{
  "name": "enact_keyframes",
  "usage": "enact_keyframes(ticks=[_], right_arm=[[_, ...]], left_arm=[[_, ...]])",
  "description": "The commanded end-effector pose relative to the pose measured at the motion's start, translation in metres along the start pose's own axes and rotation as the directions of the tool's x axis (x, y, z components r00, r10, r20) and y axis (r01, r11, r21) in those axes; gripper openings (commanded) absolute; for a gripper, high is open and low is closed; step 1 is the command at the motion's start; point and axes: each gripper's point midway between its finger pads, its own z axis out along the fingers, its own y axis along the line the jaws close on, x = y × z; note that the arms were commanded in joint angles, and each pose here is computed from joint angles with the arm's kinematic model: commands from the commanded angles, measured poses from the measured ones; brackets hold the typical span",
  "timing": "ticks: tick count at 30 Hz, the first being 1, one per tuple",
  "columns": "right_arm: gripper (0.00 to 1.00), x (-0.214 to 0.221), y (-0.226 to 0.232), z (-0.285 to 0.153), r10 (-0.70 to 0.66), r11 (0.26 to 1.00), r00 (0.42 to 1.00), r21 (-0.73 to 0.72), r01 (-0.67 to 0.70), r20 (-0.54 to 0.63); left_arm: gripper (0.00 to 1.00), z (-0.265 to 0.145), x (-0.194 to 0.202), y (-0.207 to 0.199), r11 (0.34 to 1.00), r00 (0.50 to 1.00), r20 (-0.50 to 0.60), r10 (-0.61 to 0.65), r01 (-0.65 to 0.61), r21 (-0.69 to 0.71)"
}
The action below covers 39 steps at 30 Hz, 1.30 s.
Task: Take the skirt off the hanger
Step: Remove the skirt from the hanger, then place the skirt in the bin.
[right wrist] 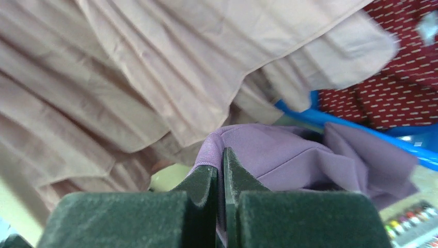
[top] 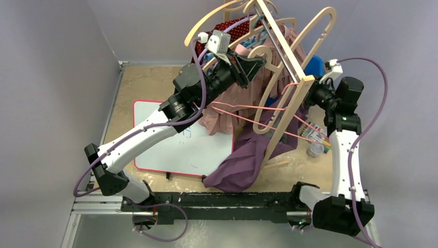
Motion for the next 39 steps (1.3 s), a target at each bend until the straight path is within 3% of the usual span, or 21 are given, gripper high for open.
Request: enact_keyframes(ticks=[1,4,7,11,17,20,25,28,32,34,36,39], right_arm=[[0.00,-0.096,0.000,-0.038,-0.185,0.963,0.942,0.242,0.116,0.281],[0.00,-0.144,-0.011,-0.067,-0.310,0.891,0.880,0.434,0.137,0.359],[0.00,-0.182,-0.021,-0.075,-0.358,0.840,0.862,0.527,0.129,0.359],[0.00,-0.244,0.000,-0.084,-0.404,0.835,0.813,0.533,0.140,0.420],[0.00,-0.336,0.060,-0.077,-0.475,0.875,0.660,0.393,0.283,0.582],[0.00,-0.388,0.097,-0.098,-0.517,0.854,0.494,0.384,0.350,0.699],[0.00,-0.430,0.134,-0.119,-0.515,0.773,0.080,0.422,0.475,0.854],[0.00,-0.442,0.125,-0.096,-0.511,0.730,-0.012,0.441,0.522,0.860],[0.00,-0.442,0.092,-0.062,-0.427,0.774,-0.032,0.383,0.505,0.904],[0.00,-0.431,0.090,-0.038,-0.394,0.786,0.021,0.325,0.525,0.919],[0.00,-0.417,0.105,-0.004,-0.419,0.752,0.067,0.305,0.584,0.905],[0.00,-0.403,0.127,0.035,-0.482,0.719,0.088,0.337,0.607,0.872]], left_arm=[[0.00,-0.013,-0.048,-0.008,1.000,0.994,0.109,0.023,-0.023,-0.003],[0.00,-0.027,-0.037,0.000,0.997,0.997,0.038,0.067,-0.066,-0.041],[0.00,-0.040,-0.030,0.010,0.992,0.995,-0.023,0.092,-0.094,-0.084],[0.00,-0.052,-0.026,0.023,0.982,0.993,-0.053,0.106,-0.113,-0.151],[0.00,-0.059,-0.017,0.033,0.969,0.984,-0.106,0.141,-0.159,-0.188],[0.00,-0.067,-0.013,0.045,0.957,0.984,-0.113,0.138,-0.162,-0.242],[0.00,-0.070,0.000,0.053,0.947,0.976,-0.161,0.149,-0.187,-0.262],[0.00,-0.072,0.001,0.053,0.946,0.974,-0.171,0.148,-0.190,-0.263],[0.00,-0.081,0.003,0.056,0.944,0.976,-0.172,0.132,-0.177,-0.278],[0.00,-0.083,0.005,0.059,0.941,0.976,-0.173,0.132,-0.178,-0.287],[0.00,-0.082,0.006,0.059,0.942,0.978,-0.166,0.130,-0.174,-0.287],[0.00,-0.080,0.005,0.054,0.950,0.980,-0.159,0.119,-0.159,-0.268]])
